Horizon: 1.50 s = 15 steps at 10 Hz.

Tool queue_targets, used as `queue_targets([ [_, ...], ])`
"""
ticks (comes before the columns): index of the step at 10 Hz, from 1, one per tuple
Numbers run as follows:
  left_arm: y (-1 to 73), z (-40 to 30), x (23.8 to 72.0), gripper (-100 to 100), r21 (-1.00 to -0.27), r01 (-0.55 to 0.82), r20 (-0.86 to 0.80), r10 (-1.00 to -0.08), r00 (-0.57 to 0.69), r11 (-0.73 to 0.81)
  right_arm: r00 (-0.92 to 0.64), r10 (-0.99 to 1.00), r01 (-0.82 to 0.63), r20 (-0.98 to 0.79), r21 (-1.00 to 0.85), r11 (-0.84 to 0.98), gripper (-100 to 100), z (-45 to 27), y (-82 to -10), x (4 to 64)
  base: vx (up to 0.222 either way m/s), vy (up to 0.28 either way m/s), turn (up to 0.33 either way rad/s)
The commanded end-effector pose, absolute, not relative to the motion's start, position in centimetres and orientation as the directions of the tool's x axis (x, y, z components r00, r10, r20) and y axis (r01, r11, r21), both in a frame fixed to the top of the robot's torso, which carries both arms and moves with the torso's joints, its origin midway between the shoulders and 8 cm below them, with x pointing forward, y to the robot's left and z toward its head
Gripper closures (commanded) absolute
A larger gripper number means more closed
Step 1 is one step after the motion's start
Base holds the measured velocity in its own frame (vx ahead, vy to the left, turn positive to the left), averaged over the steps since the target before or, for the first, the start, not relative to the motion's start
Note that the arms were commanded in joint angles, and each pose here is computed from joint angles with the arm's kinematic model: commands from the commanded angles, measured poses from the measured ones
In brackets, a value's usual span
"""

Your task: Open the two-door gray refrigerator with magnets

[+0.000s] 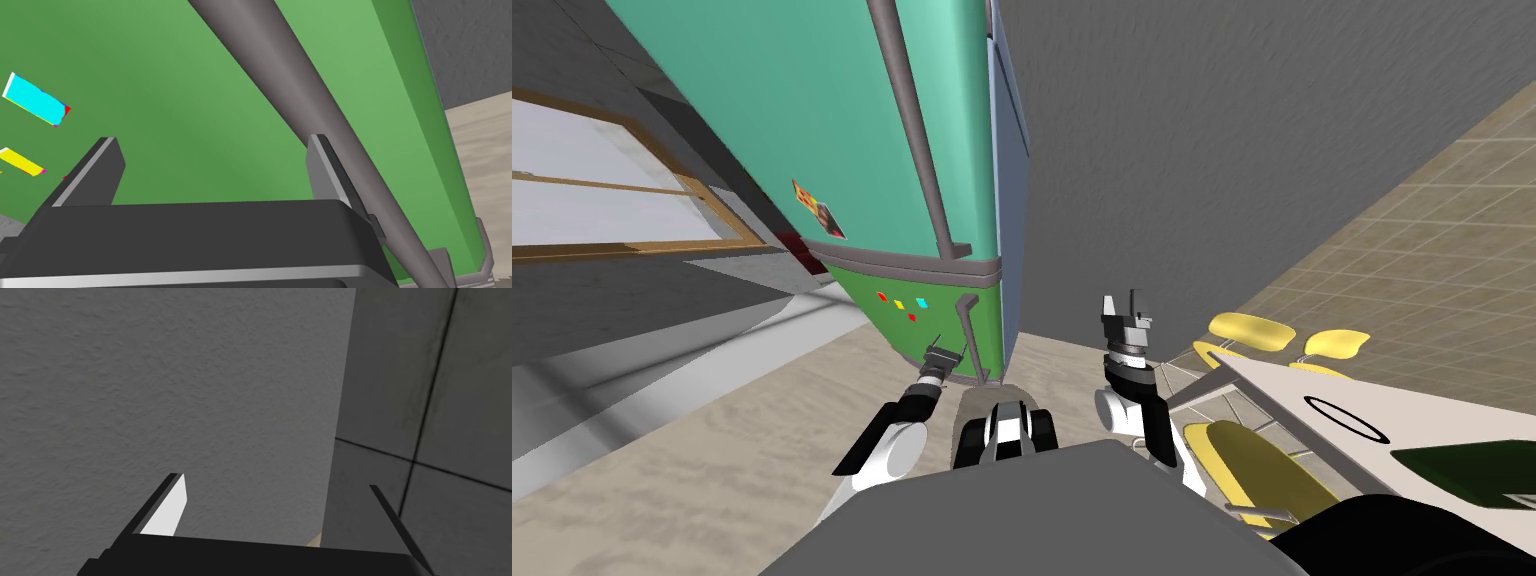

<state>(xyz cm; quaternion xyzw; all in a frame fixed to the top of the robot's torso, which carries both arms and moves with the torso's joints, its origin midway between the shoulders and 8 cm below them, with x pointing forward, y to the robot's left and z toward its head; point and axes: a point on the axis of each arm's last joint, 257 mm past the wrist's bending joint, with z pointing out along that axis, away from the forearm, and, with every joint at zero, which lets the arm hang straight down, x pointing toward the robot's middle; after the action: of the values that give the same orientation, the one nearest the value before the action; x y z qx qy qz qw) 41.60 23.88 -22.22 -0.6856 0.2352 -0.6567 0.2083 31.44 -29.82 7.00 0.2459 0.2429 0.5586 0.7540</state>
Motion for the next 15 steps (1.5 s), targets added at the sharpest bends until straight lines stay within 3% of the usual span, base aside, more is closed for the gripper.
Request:
queue_targets([
  [1, 22.7, -23.3, 42.2, -100, -0.571, -0.052, 0.819, -0.573, 0.033, -0.819, 0.258, 0.962, -0.723, -0.092, 0.642, 0.255, 0, 7.0, -29.8, 31.4, 0.072, -0.102, -0.047],
  [4, 23.1, -22.9, 41.9, -100, -0.579, -0.052, 0.813, -0.581, 0.030, -0.814, 0.258, 0.962, -0.723, -0.092, 0.642, 0.255, 0, 7.0, -29.8, 31.4, 0.067, -0.036, 0.003],
  [5, 23.1, -22.8, 41.9, 100, -0.579, -0.052, 0.813, -0.581, 0.030, -0.813, 0.258, 0.962, -0.723, -0.092, 0.642, 0.255, 0, 7.0, -29.8, 31.4, 0.007, -0.006, -0.010],
  [15, 10.8, -22.1, 36.4, 100, -0.599, -0.286, 0.800, -0.577, -0.164, -0.748, 0.258, 0.962, -0.723, -0.092, 0.642, 0.255, 0, 7.0, -29.8, 31.5, -0.147, 0.274, 0.023],
])
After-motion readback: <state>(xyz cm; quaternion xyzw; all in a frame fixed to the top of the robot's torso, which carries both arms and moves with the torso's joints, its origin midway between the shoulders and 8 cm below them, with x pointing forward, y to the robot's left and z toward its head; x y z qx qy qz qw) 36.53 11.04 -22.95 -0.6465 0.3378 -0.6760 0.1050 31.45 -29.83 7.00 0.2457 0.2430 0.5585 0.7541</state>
